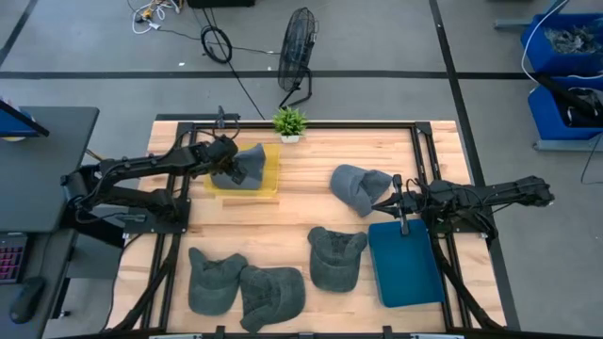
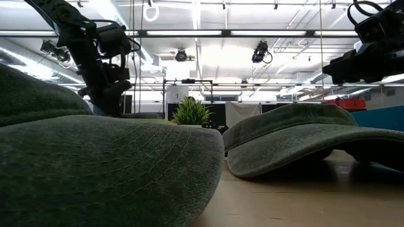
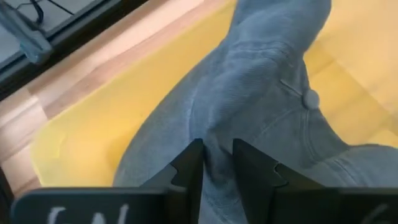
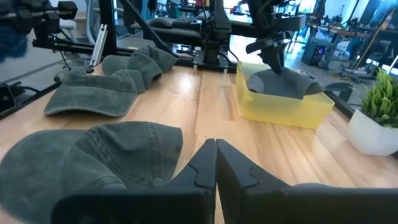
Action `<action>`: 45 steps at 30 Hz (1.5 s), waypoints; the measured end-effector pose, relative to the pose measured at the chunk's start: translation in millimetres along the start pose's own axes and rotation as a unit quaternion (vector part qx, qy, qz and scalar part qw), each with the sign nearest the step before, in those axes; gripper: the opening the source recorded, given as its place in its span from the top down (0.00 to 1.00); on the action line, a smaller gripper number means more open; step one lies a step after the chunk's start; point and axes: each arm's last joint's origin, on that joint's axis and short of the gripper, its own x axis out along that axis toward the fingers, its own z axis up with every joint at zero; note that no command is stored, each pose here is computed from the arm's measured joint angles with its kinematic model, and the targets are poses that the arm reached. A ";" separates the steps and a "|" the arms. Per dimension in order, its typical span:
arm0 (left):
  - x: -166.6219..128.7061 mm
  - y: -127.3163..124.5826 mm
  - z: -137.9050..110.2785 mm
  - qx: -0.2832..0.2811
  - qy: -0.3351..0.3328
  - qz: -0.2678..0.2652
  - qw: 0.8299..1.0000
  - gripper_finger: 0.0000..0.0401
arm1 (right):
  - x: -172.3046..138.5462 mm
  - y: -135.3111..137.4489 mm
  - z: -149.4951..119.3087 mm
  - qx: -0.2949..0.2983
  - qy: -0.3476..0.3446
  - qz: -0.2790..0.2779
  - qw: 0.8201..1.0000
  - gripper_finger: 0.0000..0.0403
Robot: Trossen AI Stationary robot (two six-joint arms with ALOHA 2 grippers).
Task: Pick & Place hat
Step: Put the left blue cap into the yellow bin, then put the blue cap into the yellow bin
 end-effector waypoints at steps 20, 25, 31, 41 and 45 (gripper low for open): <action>-32.8 -4.5 62.7 0.031 -0.157 0.023 0.987 0.72 | -3.3 -10.6 18.9 0.037 -0.089 -0.149 0.984 0.98; -32.5 -4.4 62.1 0.034 -0.155 0.024 0.987 0.72 | -4.6 -12.2 23.1 -0.001 -0.102 -0.173 0.980 0.98; -32.2 -4.3 61.4 0.035 -0.152 0.024 0.987 0.72 | -9.1 -14.2 37.3 -0.029 -0.160 -0.188 0.968 0.98; -32.3 -4.3 61.5 0.030 -0.152 0.023 0.988 0.72 | -8.8 -24.4 124.6 -0.121 -0.149 -0.182 0.964 0.98; -32.2 -4.3 61.4 0.030 -0.152 0.023 0.988 0.72 | 26.1 -26.6 151.2 -0.121 -0.050 -0.153 0.980 0.96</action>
